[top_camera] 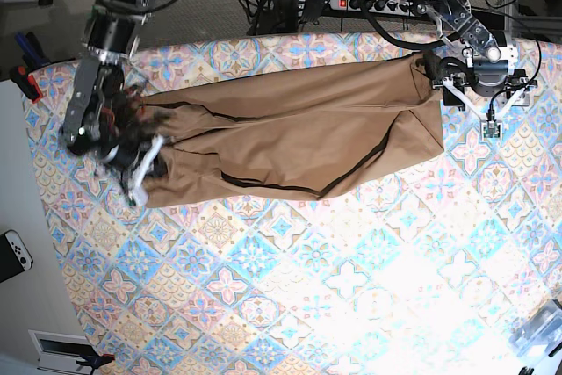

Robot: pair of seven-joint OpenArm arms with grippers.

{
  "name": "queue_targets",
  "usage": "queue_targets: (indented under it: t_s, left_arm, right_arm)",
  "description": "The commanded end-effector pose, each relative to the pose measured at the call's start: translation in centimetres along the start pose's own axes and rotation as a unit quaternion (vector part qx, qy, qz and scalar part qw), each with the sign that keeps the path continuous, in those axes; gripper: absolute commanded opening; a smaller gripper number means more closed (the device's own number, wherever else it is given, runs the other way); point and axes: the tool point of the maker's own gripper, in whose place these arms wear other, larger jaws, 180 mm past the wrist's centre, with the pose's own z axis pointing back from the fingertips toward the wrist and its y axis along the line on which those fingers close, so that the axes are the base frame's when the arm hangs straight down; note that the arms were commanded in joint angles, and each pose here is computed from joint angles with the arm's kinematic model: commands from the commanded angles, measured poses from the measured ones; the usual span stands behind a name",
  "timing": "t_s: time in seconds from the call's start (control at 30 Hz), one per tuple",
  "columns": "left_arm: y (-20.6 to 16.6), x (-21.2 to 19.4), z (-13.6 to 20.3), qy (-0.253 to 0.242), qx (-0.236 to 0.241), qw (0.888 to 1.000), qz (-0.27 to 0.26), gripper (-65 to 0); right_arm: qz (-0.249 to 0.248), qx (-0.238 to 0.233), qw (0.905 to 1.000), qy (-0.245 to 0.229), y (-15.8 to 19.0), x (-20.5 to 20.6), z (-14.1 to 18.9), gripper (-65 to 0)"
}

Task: Layout the t-shirt on the table in an organized manner, then fold the t-shirt properly
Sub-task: 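Move the right gripper along the shirt end and grasp the fabric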

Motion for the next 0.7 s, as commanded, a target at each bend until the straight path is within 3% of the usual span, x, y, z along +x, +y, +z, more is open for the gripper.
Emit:
queue_targets:
  t_s: [0.0, 0.1, 0.33, 0.67]
  left_arm:
    - [0.1, 1.1, 0.3, -0.021, 0.003, 1.0, 0.005, -15.4]
    - [0.1, 1.1, 0.3, -0.021, 0.003, 1.0, 0.005, -15.4]
    - [0.1, 1.3, 0.3, -0.024, 0.003, 1.0, 0.006, -15.4]
    - [0.1, 3.2, 0.4, -0.047, 0.003, 0.999, 0.014, -15.4]
  right_arm:
    - [0.009, -0.004, 0.9997, -0.024, -0.4, 1.6, 0.6, -65.0]
    - [0.009, -0.006, 0.9994, -0.032, -0.6, 2.3, 0.7, -65.0]
    - [-0.04, -0.063, 0.9927, -0.095, -5.5, 5.2, 3.7, -65.0]
    - [-0.044, -0.065, 0.9926, -0.093, -5.7, 4.9, 3.8, -65.0]
